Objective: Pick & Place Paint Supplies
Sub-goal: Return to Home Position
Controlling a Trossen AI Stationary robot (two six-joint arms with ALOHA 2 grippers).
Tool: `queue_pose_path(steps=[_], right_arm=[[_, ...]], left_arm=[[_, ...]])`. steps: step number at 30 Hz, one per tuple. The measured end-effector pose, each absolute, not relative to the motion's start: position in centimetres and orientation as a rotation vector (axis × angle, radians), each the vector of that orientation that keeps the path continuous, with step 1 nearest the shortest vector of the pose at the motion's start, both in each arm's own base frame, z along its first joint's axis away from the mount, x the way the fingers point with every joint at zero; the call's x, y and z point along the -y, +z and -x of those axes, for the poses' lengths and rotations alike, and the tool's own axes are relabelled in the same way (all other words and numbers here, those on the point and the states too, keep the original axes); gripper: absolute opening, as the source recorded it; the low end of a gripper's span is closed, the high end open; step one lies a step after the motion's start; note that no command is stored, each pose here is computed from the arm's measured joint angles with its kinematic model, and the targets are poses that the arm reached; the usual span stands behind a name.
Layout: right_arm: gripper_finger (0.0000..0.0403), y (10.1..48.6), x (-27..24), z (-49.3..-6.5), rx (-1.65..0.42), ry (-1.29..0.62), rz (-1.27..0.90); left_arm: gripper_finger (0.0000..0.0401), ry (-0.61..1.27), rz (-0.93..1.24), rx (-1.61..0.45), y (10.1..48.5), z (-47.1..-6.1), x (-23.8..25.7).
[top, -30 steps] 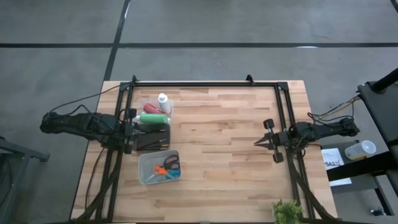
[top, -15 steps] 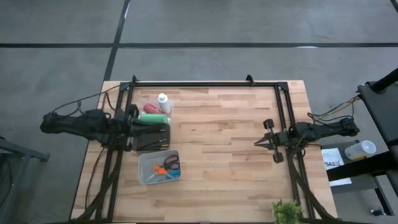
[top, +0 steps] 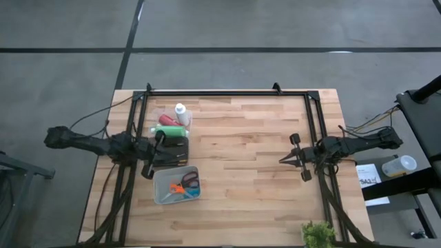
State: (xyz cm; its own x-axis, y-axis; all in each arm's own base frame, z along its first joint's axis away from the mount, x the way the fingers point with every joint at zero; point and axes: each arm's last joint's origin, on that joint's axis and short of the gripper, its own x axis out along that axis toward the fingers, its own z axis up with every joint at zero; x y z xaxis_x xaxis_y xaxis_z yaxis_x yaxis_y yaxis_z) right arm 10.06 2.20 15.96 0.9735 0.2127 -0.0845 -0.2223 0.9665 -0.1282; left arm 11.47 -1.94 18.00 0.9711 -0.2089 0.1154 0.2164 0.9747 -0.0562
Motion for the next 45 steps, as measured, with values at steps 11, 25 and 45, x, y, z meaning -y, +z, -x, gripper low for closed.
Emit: queue_pose_path(steps=[11,25,45], right_arm=[[0.0014,15.9,-2.2,-10.1,-0.075,0.221,0.135],[0.0014,15.9,-2.2,-10.1,-0.076,0.222,0.143],[0.0014,15.9,-2.2,-10.1,-0.079,0.22,0.117]], left_arm=[[0.0051,-0.276,0.024,0.126,17.8,-9.7,1.8],[0.0051,-0.213,0.101,0.017,16.7,-9.6,1.6],[0.0051,-0.187,0.078,-0.017,16.4,-9.9,1.6]])
